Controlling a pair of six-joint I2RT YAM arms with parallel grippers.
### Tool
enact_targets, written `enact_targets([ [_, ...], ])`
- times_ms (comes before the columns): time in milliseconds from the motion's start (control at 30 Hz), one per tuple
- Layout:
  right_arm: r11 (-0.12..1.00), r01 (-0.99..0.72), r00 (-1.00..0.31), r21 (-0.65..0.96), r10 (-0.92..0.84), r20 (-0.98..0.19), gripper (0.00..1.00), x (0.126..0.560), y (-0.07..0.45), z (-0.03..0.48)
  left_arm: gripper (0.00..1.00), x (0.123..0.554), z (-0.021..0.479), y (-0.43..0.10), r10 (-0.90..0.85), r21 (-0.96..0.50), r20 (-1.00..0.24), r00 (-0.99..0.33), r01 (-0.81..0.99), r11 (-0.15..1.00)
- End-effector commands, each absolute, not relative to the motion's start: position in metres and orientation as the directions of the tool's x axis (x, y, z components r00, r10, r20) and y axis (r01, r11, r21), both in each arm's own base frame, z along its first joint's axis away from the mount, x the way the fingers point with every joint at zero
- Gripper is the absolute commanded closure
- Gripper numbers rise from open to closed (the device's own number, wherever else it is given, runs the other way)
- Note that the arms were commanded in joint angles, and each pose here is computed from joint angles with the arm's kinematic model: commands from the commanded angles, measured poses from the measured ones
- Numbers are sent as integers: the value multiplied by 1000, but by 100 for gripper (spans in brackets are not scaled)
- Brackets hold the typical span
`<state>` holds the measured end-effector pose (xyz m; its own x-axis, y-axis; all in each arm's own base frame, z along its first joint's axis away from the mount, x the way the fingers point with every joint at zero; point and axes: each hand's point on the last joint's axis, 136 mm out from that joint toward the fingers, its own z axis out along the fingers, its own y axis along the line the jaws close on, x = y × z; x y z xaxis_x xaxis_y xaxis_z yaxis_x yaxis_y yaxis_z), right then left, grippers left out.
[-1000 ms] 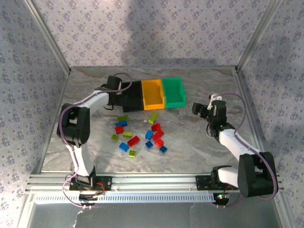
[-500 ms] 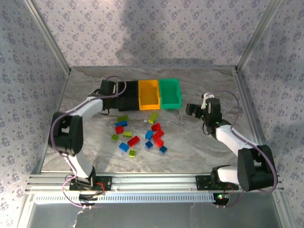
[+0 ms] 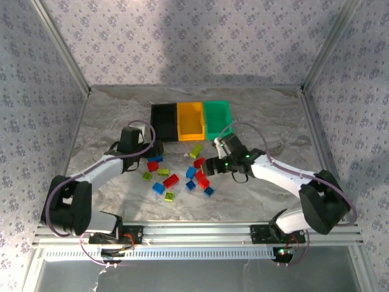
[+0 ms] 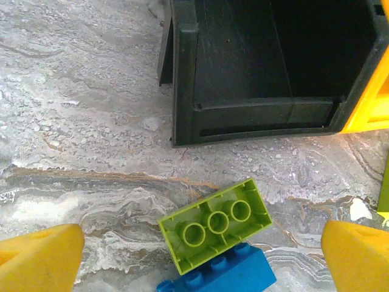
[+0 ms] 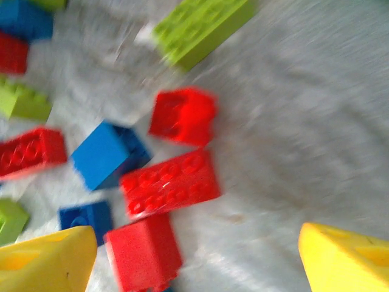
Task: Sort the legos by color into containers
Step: Pick up the lego from the bottom-center of the table.
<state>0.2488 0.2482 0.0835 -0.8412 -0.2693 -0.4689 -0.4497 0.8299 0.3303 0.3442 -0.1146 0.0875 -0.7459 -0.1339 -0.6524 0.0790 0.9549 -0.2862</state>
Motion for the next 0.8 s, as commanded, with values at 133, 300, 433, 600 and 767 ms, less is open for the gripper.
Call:
enact_targets([
  [133,788,-570,-819,234,-520,-243,27,200,263,51,0,349,115,-110,-243,-354,-743,-624,59,933],
  [300,783,-593,-802,188,-555,-218,28,201,265,45,0,347,117,-105,-236,-336,-744,-625,45,941],
  [433,775,-619,-782,131,-591,-198,28,200,265,42,0,343,124,-98,-250,-330,-764,-595,28,943],
  [600,763,-627,-778,156,-602,-182,41,198,275,37,0,336,132,-80,-282,-311,-797,-534,-37,950],
  [767,763,-630,-774,147,-602,-194,56,201,275,40,0,333,135,-76,-292,-314,-807,-513,-46,948],
])
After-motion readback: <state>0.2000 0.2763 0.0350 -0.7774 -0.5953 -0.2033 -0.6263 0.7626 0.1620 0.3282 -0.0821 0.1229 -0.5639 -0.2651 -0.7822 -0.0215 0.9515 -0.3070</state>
